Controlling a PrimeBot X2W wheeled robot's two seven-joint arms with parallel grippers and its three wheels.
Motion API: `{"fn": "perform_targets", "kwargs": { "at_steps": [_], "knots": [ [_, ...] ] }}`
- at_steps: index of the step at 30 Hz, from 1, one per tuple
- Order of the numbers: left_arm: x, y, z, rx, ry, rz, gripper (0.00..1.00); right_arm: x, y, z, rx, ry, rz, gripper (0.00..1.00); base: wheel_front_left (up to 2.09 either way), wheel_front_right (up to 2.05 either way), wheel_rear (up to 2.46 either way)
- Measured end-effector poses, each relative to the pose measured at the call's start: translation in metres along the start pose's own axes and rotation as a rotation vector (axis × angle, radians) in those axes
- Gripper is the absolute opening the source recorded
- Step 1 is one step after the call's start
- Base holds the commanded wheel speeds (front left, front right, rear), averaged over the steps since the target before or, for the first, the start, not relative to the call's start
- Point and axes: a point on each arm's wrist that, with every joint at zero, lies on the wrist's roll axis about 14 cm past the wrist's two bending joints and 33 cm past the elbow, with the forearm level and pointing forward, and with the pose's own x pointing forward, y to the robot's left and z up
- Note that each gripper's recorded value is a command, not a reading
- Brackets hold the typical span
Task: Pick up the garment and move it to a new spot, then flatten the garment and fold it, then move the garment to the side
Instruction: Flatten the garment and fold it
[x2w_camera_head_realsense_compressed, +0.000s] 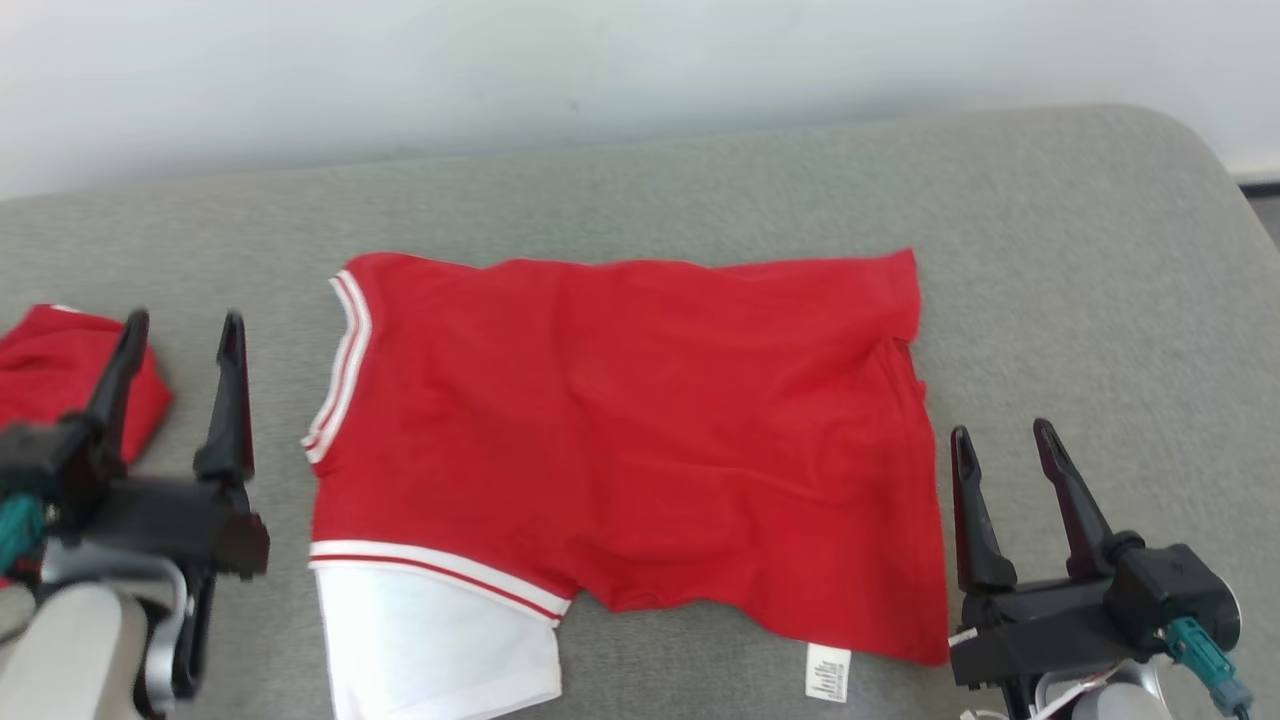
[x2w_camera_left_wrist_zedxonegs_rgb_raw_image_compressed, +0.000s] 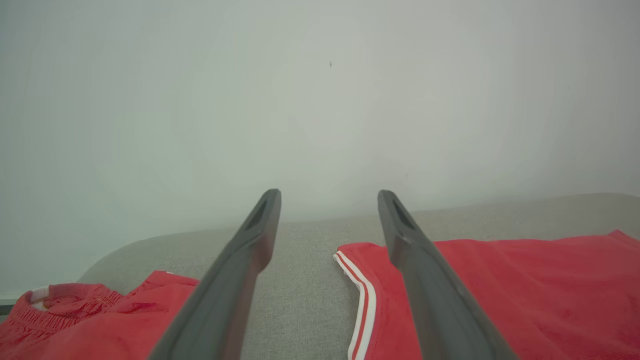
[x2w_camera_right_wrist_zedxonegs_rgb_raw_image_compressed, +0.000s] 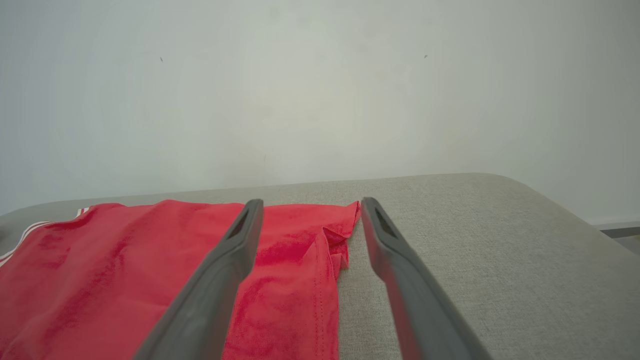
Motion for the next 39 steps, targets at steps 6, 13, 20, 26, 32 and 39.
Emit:
{"fn": "perform_targets", "kwargs": {
  "at_steps": [6,13,20,26,32,39],
  "knots": [
    [-0.049,0.024,0.006,-0.012,-0.014,0.112,1.00,-0.002,0.018,-0.001,0.011,0.002,0.048,1.00,0.00,0.00,0.00],
    [-0.093,0.030,0.000,-0.004,0.008,0.159,1.00,0.000,0.034,0.002,0.011,-0.008,0.097,1.00,0.00,0.00,0.00],
    [-0.112,0.015,-0.007,-0.030,0.025,0.142,1.00,-0.004,0.042,-0.004,0.016,0.012,0.118,1.00,0.00,0.00,0.00],
    [-0.117,-0.004,-0.020,-0.064,0.057,0.105,1.00,-0.014,0.039,-0.012,0.018,0.039,0.110,1.00,0.00,0.00,0.00],
    [-0.119,-0.011,-0.026,-0.070,0.075,0.090,1.00,-0.024,0.036,-0.014,0.019,0.051,0.098,1.00,0.00,0.00,0.00],
    [-0.125,-0.009,-0.027,-0.072,0.076,0.106,1.00,-0.035,0.030,-0.013,0.014,0.051,0.079,1.00,0.00,0.00,0.00]
  ]
}}
